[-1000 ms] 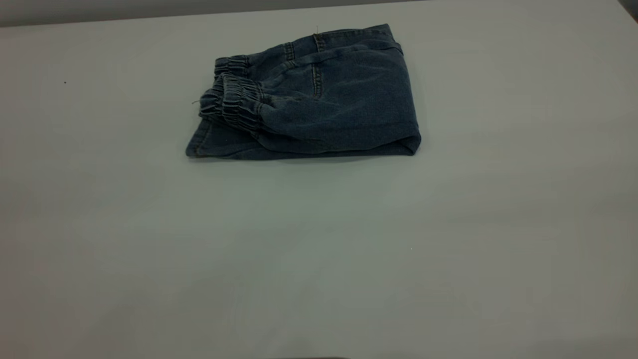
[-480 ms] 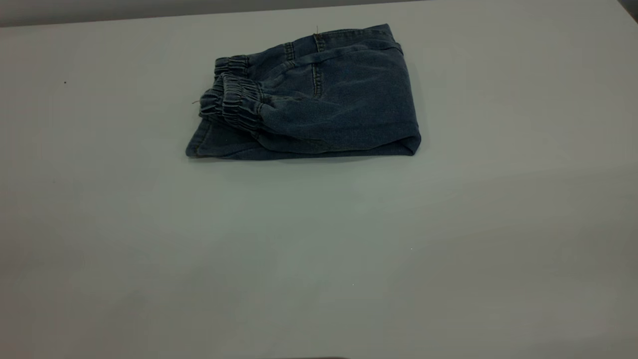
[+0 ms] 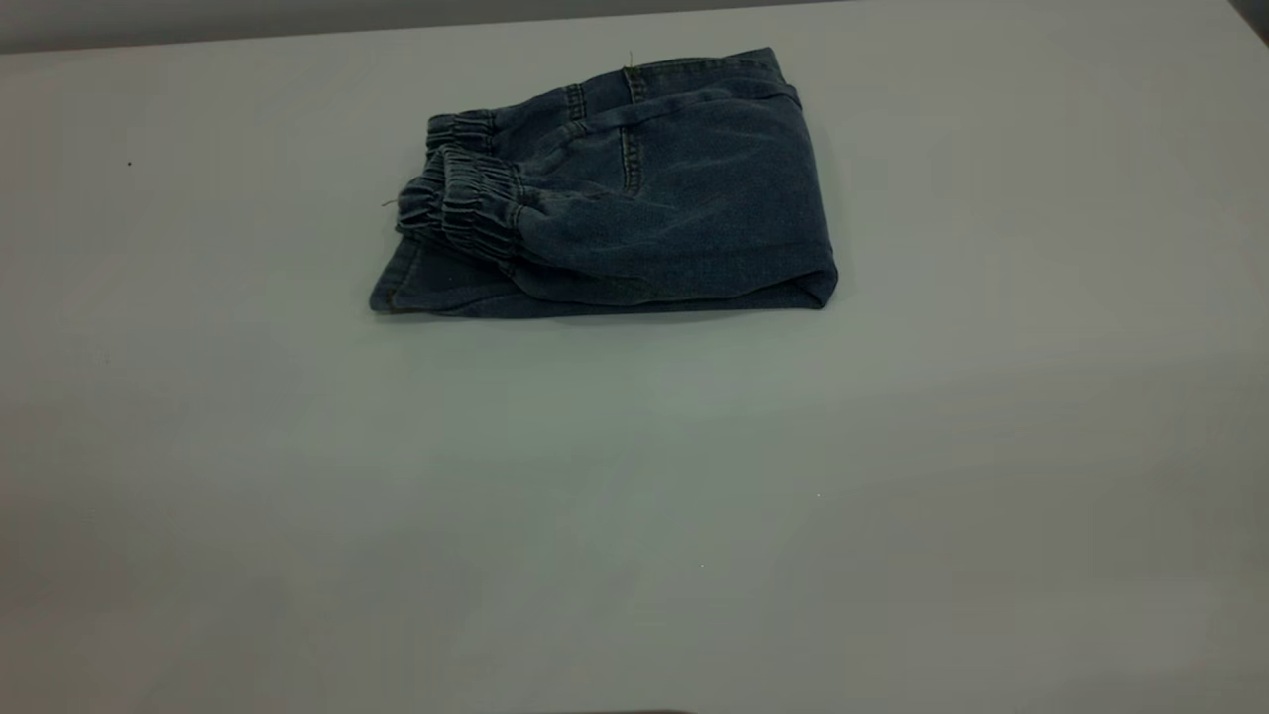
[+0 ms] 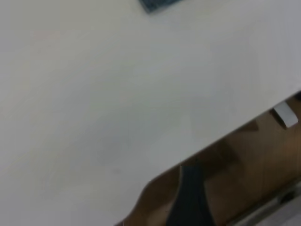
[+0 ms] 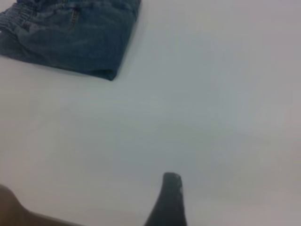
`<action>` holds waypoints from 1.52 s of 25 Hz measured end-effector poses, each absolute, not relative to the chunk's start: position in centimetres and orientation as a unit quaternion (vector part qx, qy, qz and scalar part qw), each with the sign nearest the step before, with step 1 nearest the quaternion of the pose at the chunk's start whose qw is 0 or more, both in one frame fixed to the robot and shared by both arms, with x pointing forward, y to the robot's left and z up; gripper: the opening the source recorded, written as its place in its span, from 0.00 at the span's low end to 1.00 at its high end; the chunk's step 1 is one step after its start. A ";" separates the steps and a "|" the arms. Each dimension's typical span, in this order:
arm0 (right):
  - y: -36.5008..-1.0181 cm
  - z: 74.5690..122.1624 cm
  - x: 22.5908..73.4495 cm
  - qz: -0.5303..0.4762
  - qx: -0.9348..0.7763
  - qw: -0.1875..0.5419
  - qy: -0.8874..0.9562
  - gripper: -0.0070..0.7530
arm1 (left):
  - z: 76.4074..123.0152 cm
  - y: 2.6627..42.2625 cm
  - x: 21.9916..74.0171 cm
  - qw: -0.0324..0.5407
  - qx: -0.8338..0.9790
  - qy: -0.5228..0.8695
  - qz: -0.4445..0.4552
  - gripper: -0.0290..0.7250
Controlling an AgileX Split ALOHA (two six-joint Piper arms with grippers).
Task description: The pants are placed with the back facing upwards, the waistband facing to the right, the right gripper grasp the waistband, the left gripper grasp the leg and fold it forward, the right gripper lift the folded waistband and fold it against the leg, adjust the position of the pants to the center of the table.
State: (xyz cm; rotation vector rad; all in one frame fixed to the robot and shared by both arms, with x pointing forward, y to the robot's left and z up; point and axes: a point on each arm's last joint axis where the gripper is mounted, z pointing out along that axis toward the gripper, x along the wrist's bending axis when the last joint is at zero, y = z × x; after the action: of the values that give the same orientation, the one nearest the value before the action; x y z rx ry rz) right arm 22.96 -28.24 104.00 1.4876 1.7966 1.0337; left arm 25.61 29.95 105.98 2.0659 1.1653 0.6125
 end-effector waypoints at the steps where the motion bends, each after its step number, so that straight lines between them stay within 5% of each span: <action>1: -28.2 104.0 23.0 0.388 0.558 0.291 0.673 0.77 | 105.7 29.9 25.7 0.335 0.795 0.448 0.233 0.74; 30: -28.2 104.0 23.0 0.389 0.558 0.291 0.673 0.77 | 104.3 29.2 25.8 0.350 0.799 0.444 0.206 0.74; 38: -28.2 104.0 23.0 0.389 0.558 0.291 0.673 0.77 | 104.4 29.9 25.8 0.318 0.714 0.565 0.264 0.74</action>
State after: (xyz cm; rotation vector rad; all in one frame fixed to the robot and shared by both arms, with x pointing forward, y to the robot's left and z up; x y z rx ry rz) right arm 22.96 -28.23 104.02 1.4870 1.7959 1.0363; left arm 25.78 29.86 104.35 1.8782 1.4854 0.6955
